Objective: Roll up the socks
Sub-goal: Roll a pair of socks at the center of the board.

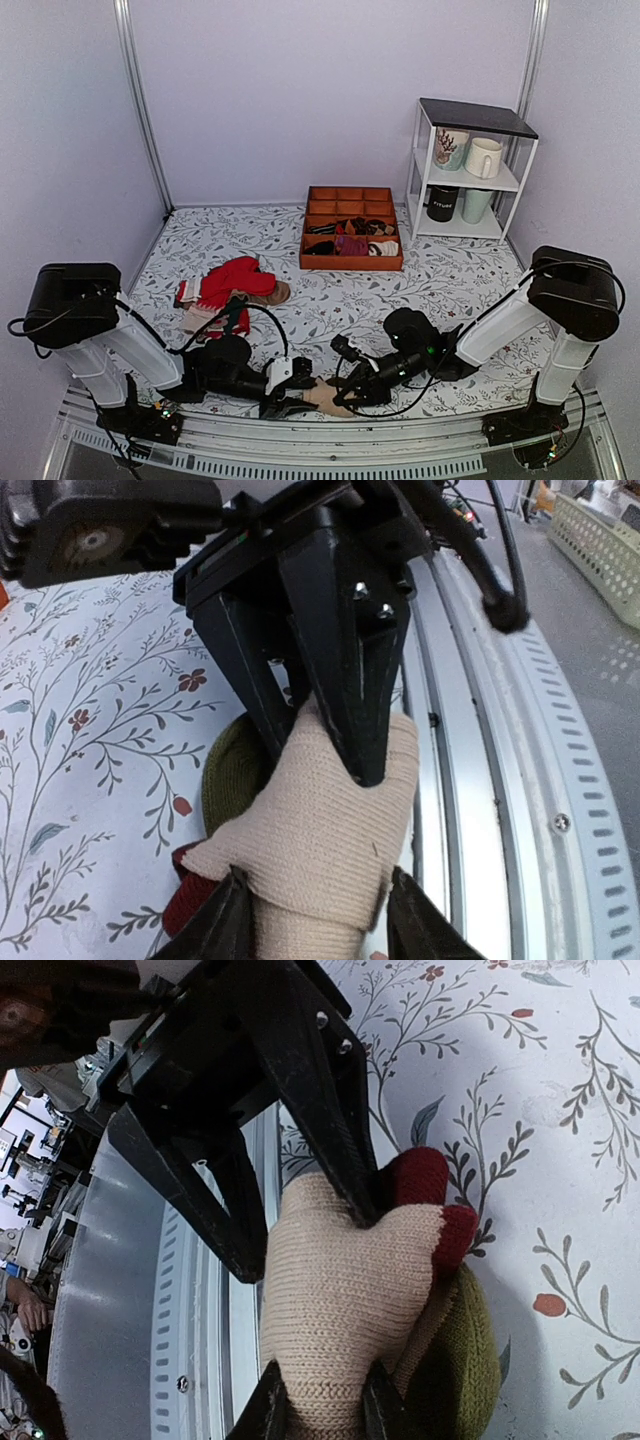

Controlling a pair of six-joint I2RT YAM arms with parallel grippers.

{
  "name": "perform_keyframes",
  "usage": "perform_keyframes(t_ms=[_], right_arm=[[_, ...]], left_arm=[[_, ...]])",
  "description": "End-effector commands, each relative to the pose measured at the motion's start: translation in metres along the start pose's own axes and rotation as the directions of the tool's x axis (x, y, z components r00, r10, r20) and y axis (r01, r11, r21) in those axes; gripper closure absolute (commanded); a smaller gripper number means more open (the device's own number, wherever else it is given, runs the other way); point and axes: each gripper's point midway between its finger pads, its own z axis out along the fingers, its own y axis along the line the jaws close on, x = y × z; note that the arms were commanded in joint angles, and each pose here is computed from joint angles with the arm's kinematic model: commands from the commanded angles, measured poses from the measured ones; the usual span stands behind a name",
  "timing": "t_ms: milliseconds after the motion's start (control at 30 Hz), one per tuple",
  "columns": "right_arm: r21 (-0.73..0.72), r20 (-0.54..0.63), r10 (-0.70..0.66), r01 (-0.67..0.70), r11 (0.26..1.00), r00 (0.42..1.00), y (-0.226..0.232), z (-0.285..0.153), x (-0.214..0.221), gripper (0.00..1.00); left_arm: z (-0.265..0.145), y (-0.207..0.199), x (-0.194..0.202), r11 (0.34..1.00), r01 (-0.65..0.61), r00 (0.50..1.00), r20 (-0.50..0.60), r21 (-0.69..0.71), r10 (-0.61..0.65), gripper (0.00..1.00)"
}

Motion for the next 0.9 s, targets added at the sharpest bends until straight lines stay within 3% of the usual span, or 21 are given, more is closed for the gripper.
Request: perform_keyframes(t_ms=[0,267,433,500,533,733,867], right_arm=[[0.141,-0.220,0.183,-0.155,0.978,0.958,-0.033,-0.005,0.078,0.81],[0.135,-0.227,0.189,-0.162,0.978,0.955,-0.037,-0.005,0.078,0.80],[0.124,-0.230,0.188,-0.162,0.979,0.955,-0.037,-0.004,0.075,0.80],[0.119,-0.226,0.178,-0.155,0.981,0.958,-0.035,-0.005,0.070,0.80],[0.120,-0.219,0.168,-0.145,0.982,0.961,-0.034,-0.006,0.066,0.80],[0.199,-0.142,0.036,-0.007,0.980,0.989,-0.031,-0.022,0.017,0.67],[0.336,-0.038,-0.148,0.153,0.929,0.988,-0.031,-0.049,-0.034,0.56]], left_arm=[[0.007,-0.008,-0.008,0.999,-0.015,0.999,0.034,0.033,0.014,0.54],[0.021,-0.012,0.022,0.998,0.031,0.995,-0.094,0.050,-0.026,0.58],[0.034,-0.014,0.037,0.995,0.074,0.983,-0.172,0.064,-0.062,0.73],[0.036,-0.013,0.044,0.991,0.119,0.971,-0.214,0.056,-0.104,0.90],[0.036,-0.011,0.048,0.987,0.153,0.961,-0.241,0.039,-0.139,1.00],[0.030,-0.007,0.079,0.936,0.350,0.864,-0.375,-0.034,-0.337,1.00],[0.025,-0.012,0.104,0.900,0.428,0.786,-0.457,-0.082,-0.416,1.00]])
